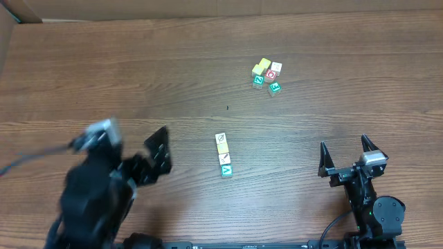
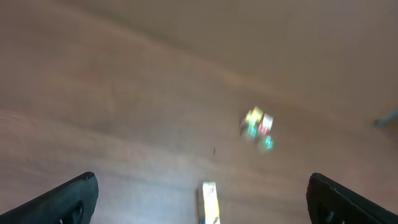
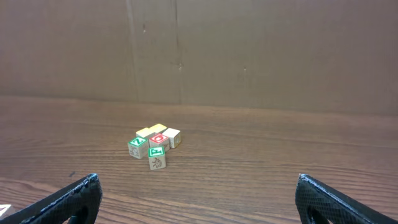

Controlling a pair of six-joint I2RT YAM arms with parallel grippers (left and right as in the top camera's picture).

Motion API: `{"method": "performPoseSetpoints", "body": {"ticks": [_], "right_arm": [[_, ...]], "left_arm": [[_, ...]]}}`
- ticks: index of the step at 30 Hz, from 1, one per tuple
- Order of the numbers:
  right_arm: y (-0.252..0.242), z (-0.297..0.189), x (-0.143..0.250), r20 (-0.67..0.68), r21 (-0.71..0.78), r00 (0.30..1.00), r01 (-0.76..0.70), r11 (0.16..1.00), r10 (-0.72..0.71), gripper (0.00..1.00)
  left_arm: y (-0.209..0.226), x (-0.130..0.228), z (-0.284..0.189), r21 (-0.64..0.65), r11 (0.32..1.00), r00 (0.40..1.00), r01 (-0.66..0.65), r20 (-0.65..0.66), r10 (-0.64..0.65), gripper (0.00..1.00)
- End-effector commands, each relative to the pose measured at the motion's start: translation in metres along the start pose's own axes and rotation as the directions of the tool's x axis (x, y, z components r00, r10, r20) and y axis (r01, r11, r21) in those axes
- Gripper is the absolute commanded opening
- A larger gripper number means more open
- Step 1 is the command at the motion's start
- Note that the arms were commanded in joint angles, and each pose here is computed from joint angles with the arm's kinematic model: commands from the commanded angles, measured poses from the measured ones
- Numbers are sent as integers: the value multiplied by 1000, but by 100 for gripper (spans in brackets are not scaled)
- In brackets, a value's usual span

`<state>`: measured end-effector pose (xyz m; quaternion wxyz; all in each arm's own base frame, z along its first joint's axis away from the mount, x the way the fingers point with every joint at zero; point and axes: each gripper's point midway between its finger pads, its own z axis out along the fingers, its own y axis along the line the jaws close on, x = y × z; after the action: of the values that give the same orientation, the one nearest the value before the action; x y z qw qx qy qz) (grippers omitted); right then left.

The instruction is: Flip 3 blocks

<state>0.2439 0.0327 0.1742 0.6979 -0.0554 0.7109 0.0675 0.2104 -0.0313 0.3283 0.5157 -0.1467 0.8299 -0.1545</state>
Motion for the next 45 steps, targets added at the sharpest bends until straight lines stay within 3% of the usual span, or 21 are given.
{"method": "performPoseSetpoints", "body": {"ticks": [1,10,19,23,26,29,33,35,38,45], "right_arm": [[-3,0,2,3,16,1000,7,1000,-7,100],[-3,0,2,3,16,1000,7,1000,-7,100],[-3,0,2,3,16,1000,7,1000,-7,100],[-3,0,2,3,16,1000,7,1000,-7,100],[-3,0,2,3,16,1000,7,1000,-7,100],[-3,0,2,3,16,1000,7,1000,-7,100],[-3,0,2,3,16,1000,7,1000,-7,100],[-3,0,2,3,16,1000,7,1000,-7,100],[-3,0,2,3,16,1000,7,1000,-7,100],[-3,0,2,3,16,1000,7,1000,-7,100]], "left_arm": [[15,-13,-29,-42,999,993,-4,118,8,100],[60,22,-90,-111,991,967,69,252,-39,100],[79,50,-81,-118,986,942,117,327,-73,100],[72,33,-70,-69,988,913,137,396,-99,100],[55,-1,-67,35,993,840,115,530,-116,99],[27,-40,-72,205,978,703,22,693,-161,100],[11,-53,-74,307,948,577,-90,792,-202,99],[14,-49,-66,317,943,553,-104,806,-210,100],[23,-34,-40,310,946,576,-94,792,-203,100],[52,18,30,258,965,705,-34,691,-160,100]]}}
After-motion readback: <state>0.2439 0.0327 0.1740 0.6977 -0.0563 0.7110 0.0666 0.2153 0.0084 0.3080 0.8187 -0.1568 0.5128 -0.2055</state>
